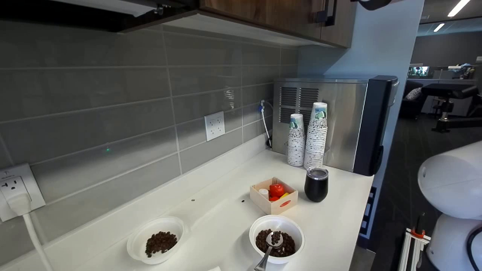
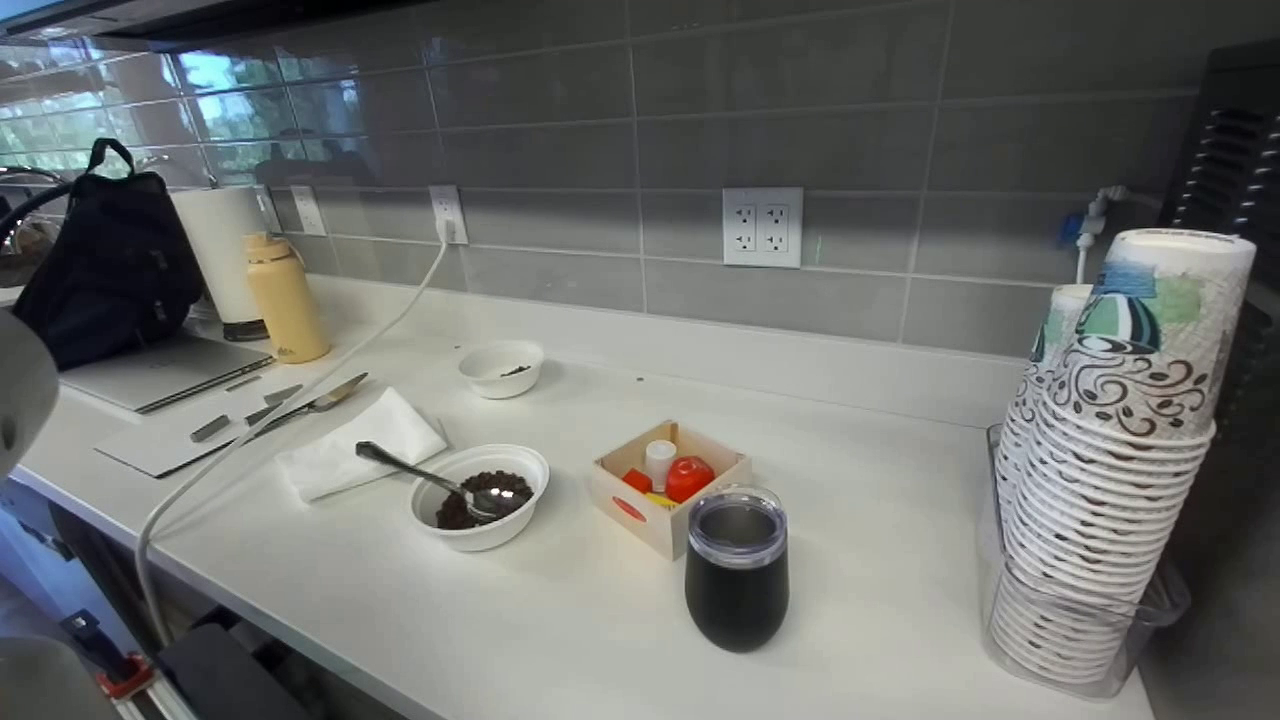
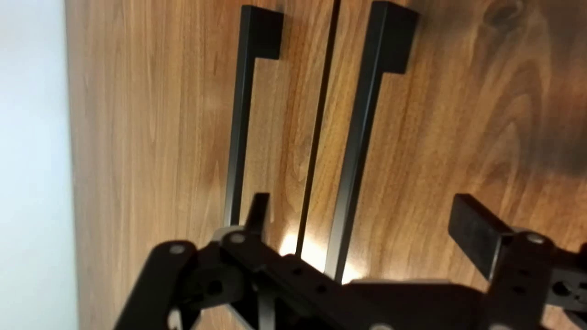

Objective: Open the left upper cabinet door.

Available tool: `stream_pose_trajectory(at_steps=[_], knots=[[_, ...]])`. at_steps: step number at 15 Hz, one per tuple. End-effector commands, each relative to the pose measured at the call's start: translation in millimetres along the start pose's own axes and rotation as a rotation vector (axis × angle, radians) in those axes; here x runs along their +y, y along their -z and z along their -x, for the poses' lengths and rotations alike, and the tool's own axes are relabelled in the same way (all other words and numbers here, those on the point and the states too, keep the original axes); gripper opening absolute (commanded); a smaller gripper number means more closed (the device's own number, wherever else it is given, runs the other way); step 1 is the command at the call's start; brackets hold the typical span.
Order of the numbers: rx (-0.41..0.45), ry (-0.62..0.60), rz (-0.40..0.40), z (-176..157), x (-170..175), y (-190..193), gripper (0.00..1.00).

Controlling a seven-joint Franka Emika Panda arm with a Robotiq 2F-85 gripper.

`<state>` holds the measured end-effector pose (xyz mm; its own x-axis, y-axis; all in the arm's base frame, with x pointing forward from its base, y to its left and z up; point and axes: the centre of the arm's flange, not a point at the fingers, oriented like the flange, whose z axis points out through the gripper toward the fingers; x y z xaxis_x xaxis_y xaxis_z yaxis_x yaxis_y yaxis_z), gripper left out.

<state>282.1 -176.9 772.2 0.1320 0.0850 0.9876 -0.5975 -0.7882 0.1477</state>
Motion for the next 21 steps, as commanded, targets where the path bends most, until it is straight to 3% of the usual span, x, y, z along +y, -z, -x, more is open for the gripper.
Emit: stream_pose_trajectory(at_steps=[1, 8, 14, 21], knots=[[0.007, -0.018, 0.031, -7.5, -7.8, -26.0, 1.0], [-0.019, -0.036, 0.078, -16.1, -10.2, -62.8, 1.0], [-0.023, -0.042, 0.146, -16.1, 9.9, -76.7, 1.0], [-0.05, -0.052, 0.17, -14.3, 36.4, -57.2, 1.0]])
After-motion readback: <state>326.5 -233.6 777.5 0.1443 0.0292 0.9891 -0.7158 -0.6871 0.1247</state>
